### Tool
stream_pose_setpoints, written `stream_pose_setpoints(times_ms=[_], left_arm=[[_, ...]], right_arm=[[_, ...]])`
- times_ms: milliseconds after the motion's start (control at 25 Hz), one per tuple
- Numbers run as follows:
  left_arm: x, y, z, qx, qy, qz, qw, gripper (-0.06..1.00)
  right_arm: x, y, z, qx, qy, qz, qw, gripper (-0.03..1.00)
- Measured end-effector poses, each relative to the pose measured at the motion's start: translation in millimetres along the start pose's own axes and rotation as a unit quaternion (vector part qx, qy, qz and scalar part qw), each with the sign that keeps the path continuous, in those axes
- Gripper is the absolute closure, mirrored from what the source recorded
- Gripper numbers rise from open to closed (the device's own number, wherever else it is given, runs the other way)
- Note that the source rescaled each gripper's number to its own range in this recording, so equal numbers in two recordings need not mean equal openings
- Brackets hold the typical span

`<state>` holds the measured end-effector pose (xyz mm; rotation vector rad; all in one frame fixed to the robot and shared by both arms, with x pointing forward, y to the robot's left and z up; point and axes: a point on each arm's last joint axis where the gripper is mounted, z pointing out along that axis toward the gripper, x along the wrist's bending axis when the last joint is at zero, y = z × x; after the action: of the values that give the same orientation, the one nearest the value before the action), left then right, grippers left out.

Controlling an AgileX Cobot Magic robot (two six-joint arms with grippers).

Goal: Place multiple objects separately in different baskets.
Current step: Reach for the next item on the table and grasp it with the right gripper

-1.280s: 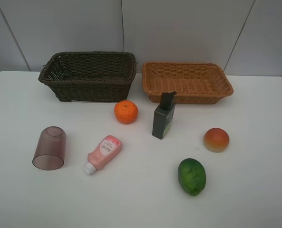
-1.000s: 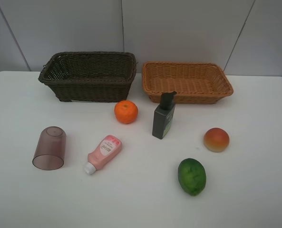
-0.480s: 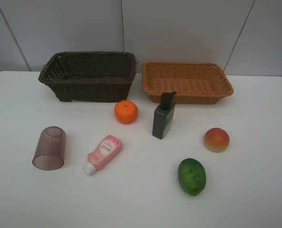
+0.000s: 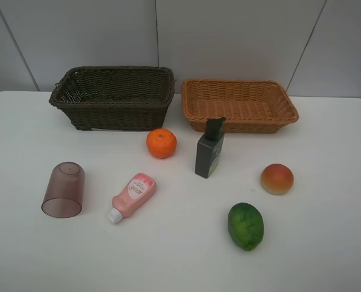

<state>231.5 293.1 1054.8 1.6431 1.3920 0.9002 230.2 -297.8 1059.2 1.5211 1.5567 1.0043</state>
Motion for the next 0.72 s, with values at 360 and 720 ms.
stream_pose_setpoints(times_ms=[360, 720], left_arm=[[0.0, 0.0, 0.0, 0.0, 0.0, 0.0, 1.0, -0.06], [0.0, 0.0, 0.0, 0.0, 0.0, 0.0, 1.0, -0.06]], right_arm=[[0.0, 0.0, 0.0, 0.0, 0.0, 0.0, 1.0, -0.01], [0.6, 0.4, 0.8, 0.003, 0.003, 0.002, 1.0, -0.01]])
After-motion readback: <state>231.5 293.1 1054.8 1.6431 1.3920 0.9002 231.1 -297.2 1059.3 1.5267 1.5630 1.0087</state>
